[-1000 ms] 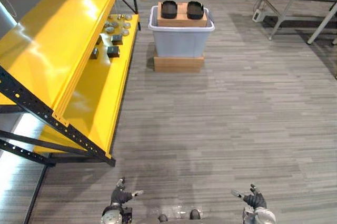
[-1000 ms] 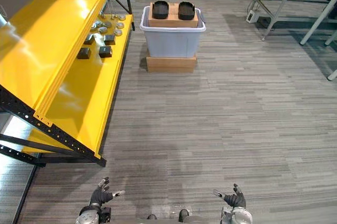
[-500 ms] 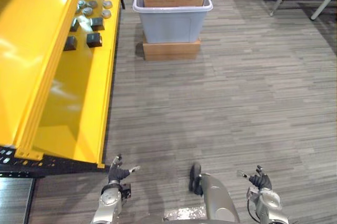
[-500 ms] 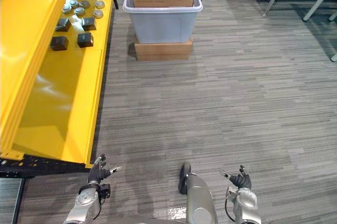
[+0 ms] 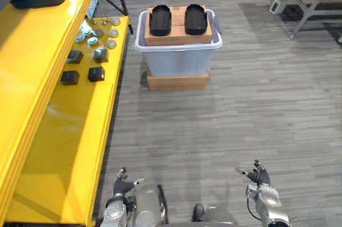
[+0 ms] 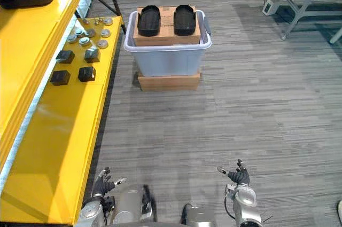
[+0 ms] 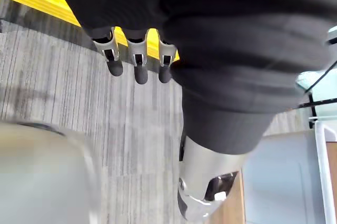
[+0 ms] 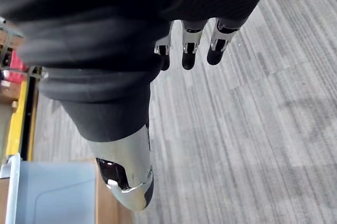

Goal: Walk over and take plastic housings, then place them on the shelf

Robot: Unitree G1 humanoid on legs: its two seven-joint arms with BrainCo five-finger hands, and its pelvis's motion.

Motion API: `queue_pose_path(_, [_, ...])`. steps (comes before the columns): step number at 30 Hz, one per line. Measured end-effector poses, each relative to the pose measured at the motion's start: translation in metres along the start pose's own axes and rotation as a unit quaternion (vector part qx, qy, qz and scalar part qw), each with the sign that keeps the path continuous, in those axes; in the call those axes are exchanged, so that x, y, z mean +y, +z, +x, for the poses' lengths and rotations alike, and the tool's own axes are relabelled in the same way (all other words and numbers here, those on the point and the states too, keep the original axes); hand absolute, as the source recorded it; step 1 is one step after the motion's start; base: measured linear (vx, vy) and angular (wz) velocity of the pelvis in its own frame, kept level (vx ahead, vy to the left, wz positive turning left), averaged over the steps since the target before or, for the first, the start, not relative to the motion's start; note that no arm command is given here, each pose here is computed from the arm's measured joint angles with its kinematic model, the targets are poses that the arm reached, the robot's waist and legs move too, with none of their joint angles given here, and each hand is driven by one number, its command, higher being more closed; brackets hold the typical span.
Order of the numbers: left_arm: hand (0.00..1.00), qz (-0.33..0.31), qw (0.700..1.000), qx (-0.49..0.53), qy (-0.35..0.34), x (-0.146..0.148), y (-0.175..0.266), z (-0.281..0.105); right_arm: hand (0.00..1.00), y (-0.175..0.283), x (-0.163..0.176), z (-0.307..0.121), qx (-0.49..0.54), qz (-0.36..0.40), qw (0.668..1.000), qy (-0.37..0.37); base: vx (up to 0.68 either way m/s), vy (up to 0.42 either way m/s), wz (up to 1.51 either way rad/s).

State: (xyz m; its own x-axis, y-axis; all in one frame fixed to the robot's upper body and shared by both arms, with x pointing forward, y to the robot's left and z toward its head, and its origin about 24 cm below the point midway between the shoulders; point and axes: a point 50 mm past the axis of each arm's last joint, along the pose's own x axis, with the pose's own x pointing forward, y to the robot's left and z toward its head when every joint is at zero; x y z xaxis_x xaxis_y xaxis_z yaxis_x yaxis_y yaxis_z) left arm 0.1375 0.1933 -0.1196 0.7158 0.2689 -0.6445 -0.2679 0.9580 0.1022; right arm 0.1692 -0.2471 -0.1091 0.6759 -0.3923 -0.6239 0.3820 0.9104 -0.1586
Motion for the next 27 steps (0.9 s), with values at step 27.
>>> queue_pose_path(27, [0.0,-0.012,0.999,0.03,-0.008,-0.018,-0.009,0.002,0.0,-0.049,-0.017,-0.021,0.074,0.023,0.996,-0.033,0.51,-0.07,0.3])
